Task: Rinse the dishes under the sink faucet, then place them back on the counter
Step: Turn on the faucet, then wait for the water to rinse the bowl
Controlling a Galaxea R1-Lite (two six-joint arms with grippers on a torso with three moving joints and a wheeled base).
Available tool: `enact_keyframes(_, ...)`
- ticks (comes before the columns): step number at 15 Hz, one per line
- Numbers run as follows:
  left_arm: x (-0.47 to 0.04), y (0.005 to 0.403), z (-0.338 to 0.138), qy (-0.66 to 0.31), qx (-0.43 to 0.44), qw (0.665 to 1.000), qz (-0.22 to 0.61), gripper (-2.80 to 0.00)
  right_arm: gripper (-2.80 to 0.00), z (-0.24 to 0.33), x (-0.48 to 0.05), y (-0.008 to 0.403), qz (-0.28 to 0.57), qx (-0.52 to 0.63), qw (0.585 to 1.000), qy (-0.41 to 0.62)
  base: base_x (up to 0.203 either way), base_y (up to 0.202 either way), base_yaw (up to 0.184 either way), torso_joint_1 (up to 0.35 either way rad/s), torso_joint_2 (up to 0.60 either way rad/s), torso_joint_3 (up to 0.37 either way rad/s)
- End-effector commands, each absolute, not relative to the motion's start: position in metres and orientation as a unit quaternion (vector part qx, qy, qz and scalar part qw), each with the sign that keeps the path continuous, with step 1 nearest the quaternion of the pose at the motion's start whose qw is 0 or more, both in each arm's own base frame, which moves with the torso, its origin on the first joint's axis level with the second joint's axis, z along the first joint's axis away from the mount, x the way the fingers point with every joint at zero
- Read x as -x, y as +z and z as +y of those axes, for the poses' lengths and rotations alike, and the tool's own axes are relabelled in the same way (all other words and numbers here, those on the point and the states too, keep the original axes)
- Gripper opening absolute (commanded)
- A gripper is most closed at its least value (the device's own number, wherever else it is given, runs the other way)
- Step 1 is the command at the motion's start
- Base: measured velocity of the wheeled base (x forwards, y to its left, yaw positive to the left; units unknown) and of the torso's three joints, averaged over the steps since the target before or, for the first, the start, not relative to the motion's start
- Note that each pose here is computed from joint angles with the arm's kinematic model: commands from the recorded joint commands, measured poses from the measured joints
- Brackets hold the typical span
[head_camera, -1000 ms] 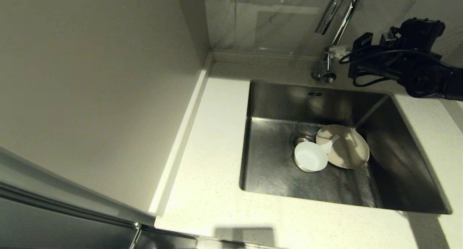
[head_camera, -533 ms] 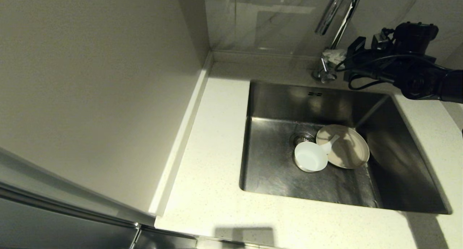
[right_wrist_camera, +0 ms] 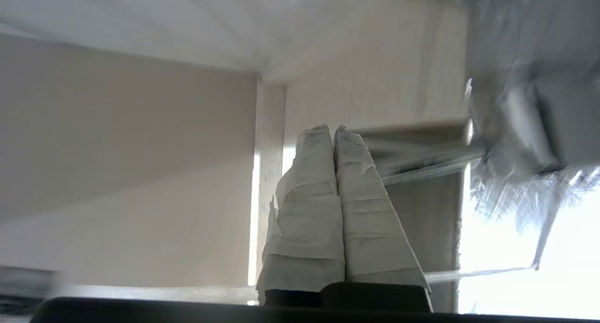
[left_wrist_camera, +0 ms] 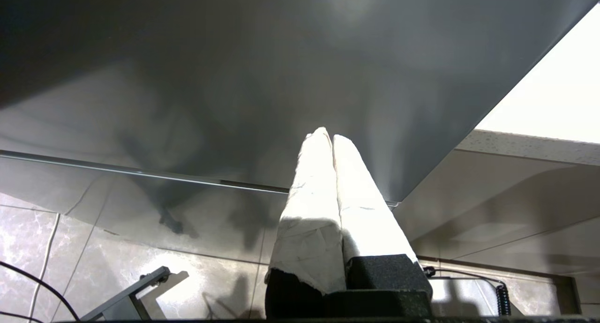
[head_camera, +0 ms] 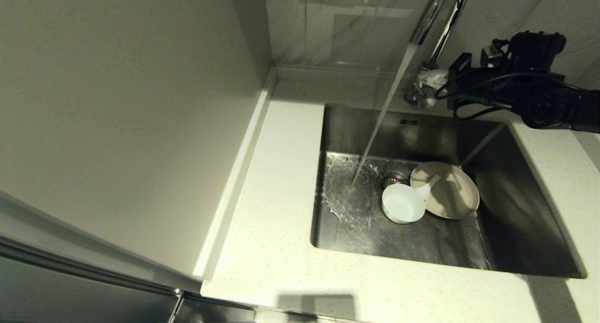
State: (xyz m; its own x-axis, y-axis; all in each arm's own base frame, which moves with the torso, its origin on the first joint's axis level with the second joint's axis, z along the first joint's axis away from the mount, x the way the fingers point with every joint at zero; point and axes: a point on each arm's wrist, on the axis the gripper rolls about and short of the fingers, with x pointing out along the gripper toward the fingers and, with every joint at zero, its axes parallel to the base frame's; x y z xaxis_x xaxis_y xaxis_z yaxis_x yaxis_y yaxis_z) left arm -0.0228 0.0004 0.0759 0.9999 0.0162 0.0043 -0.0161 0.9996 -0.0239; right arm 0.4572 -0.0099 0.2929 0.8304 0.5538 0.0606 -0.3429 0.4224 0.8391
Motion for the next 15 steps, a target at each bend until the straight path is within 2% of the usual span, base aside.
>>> enact_keyframes(1, 0.023, 0.076, 0.0, 0.008, 0.012, 1.0, -0.004, -2.8, -2.8, -0.03, -0.441, 0.316, 0.078, -0.458, 0.845, 0.263, 0.0, 0.0, 0.0, 0.0, 0.0, 0.0)
enact_keyframes(5, 0.023, 0.076, 0.0, 0.008, 0.012, 1.0, -0.004, -2.8, -2.8, -0.065, -0.39, 0.371, -0.002, -0.384, 0.891, 0.242, 0.0, 0.0, 0.0, 0.0, 0.0, 0.0)
enact_keyframes(6, 0.023, 0.076, 0.0, 0.008, 0.012, 1.0, -0.004, -2.8, -2.8, -0.069, -0.379, 0.374, 0.006, -0.356, 0.909, 0.218, 0.0, 0.0, 0.0, 0.0, 0.0, 0.0)
enact_keyframes(7, 0.023, 0.076, 0.0, 0.008, 0.012, 1.0, -0.004, -2.8, -2.8, -0.071, -0.369, 0.371, 0.028, -0.314, 0.934, 0.171, 0.0, 0.0, 0.0, 0.0, 0.0, 0.0)
enact_keyframes(9, 0.023, 0.076, 0.0, 0.008, 0.012, 1.0, -0.004, -2.8, -2.8, -0.074, -0.341, 0.363, 0.077, -0.218, 0.973, 0.017, 0.0, 0.0, 0.0, 0.0, 0.0, 0.0)
enact_keyframes(11, 0.023, 0.076, 0.0, 0.008, 0.012, 1.0, -0.004, -2.8, -2.8, -0.071, -0.308, 0.347, 0.13, -0.149, 0.978, -0.071, 0.0, 0.0, 0.0, 0.0, 0.0, 0.0)
enact_keyframes(15, 0.023, 0.076, 0.0, 0.008, 0.012, 1.0, -0.004, -2.8, -2.8, -0.037, -0.209, 0.359, 0.095, -0.074, 0.99, -0.068, 0.0, 0.0, 0.0, 0.0, 0.0, 0.0)
